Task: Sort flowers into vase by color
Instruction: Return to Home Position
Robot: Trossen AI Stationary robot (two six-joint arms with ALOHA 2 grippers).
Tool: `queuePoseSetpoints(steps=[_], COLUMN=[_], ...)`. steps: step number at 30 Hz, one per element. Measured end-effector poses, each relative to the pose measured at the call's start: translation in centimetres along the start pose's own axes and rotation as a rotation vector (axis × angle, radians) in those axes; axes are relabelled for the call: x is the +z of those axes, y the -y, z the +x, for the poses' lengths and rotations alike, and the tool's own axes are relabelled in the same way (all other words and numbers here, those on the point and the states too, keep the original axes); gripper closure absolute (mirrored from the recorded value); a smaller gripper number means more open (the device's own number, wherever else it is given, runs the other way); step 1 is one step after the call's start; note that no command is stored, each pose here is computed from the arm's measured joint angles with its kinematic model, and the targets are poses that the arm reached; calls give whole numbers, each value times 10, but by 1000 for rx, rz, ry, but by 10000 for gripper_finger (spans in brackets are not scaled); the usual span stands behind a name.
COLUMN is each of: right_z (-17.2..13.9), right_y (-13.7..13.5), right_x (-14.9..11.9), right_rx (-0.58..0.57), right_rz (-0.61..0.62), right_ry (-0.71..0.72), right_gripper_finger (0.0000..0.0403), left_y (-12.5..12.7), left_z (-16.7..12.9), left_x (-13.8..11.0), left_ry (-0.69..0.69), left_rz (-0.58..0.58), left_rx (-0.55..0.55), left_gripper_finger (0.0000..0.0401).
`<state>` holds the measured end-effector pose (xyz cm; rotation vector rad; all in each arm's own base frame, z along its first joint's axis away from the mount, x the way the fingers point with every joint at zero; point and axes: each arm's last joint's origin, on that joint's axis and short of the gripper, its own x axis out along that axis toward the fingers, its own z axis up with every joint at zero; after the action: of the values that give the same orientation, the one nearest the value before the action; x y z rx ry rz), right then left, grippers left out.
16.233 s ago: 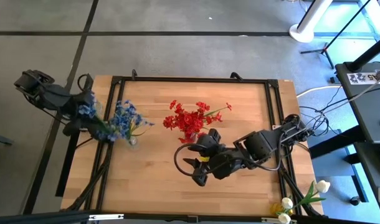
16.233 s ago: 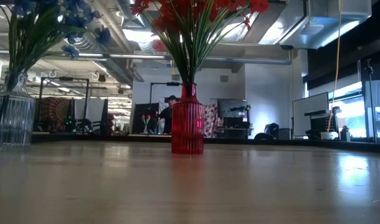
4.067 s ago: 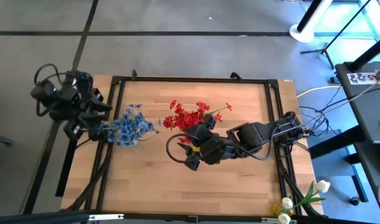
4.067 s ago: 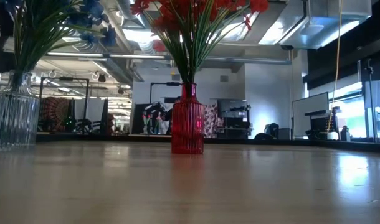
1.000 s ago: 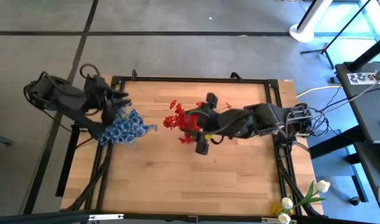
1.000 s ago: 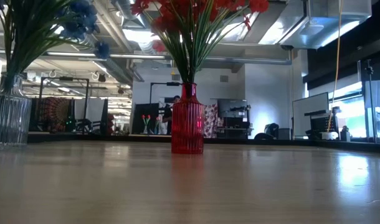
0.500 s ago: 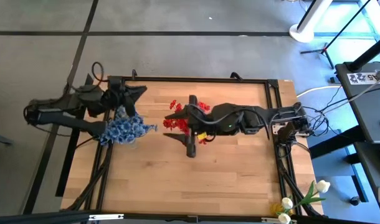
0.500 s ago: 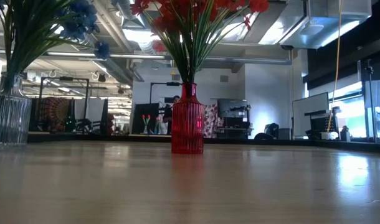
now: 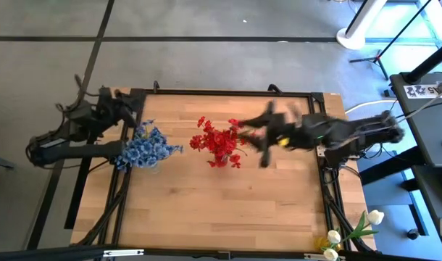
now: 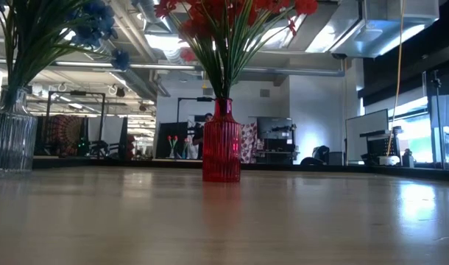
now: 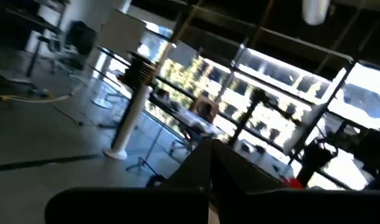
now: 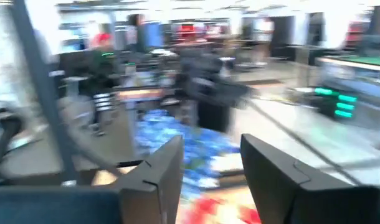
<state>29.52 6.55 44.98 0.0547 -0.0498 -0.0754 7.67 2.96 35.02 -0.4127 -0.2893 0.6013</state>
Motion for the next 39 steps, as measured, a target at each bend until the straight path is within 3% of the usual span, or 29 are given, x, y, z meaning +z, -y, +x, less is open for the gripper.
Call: queuePoseSetpoints(steps=[3,6,9,13,17,21,26,31,34,39], right_z=[-39,-72,-91,-100,-98,-106,-131,-162,-175,-182], right_y=[16,29,36,41,33,33,41,53,58,61], right_x=[6,2,-3,-5,-17,-24,-47,-75,-91,-125], right_rx=[-124,-166,-190,-273,-6,121,157,161,163,196], right_rz=[50,31,28,62,-28,-66,-84,-38,20,53], right_ry=[-4,-117,-222,-253,-359,-270,-148,-33,39,131], right_gripper_finger=[251,255,255,256,256,256,256,256,256,256], left_y=[-5,-8,-11,-14,-16,-22,-32,-47,-56,-72], left_z=[-11,-19,-25,-29,-30,-24,-12,-5,-4,-2], left_x=[7,12,16,18,14,-1,-36,-66,-82,-115], left_ry=[76,118,168,205,165,127,100,160,187,167], left_rz=[-23,-42,-60,-39,81,141,175,205,178,78], left_rx=[63,71,121,192,232,291,355,549,643,654], left_gripper_finger=[393,387,384,383,383,383,383,383,383,383])
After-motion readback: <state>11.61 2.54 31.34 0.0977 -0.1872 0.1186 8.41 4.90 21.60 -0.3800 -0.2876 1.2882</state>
